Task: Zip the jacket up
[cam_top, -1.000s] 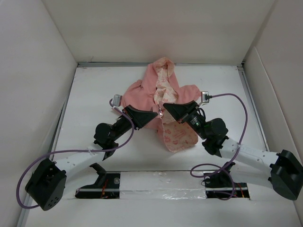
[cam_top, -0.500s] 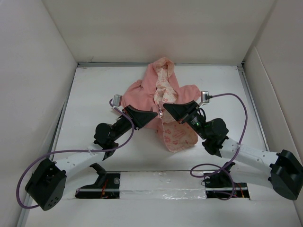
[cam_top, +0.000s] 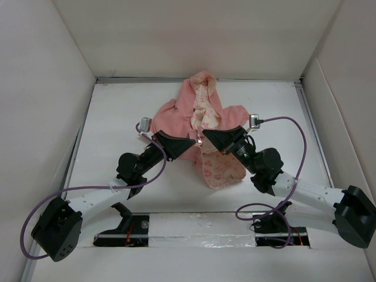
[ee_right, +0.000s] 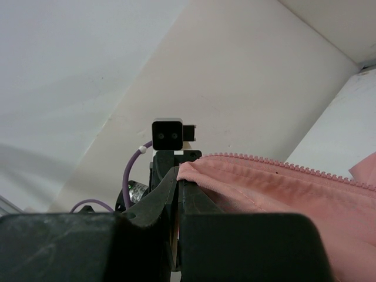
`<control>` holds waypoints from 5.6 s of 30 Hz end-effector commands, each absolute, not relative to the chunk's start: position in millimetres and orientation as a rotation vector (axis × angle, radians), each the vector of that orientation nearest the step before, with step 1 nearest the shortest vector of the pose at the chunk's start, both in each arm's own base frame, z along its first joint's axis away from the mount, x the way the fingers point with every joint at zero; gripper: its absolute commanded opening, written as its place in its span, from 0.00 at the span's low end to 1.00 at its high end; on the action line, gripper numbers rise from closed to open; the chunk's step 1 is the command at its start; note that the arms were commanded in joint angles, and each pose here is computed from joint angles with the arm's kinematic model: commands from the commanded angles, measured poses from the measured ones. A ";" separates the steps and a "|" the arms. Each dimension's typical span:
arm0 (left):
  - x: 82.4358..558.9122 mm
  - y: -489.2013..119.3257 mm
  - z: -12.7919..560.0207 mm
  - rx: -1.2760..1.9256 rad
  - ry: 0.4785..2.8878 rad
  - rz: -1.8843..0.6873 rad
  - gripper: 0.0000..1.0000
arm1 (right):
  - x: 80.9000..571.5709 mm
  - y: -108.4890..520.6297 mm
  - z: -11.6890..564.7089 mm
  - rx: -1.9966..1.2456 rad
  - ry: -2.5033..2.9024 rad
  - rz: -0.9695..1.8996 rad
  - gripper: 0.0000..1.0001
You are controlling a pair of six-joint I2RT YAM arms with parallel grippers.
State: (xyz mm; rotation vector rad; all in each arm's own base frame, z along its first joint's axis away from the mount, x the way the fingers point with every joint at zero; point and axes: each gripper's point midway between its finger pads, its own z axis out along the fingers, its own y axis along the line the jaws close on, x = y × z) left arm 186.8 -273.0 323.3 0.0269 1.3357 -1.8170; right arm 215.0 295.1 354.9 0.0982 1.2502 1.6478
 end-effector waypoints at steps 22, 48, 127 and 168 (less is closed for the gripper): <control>93.3 -189.0 459.1 0.277 0.418 -1.774 0.00 | 191.7 287.7 366.6 0.055 1.179 1.759 0.00; 117.4 -204.0 448.3 0.236 0.516 -1.755 0.00 | 182.2 293.3 375.6 0.002 1.157 1.821 0.00; 119.3 -187.2 452.7 0.165 0.445 -1.693 0.00 | 212.4 289.2 306.5 -0.136 1.585 1.607 0.00; 135.5 -189.9 446.9 0.088 0.494 -1.693 0.00 | 185.0 304.2 297.9 -0.201 1.690 1.659 0.00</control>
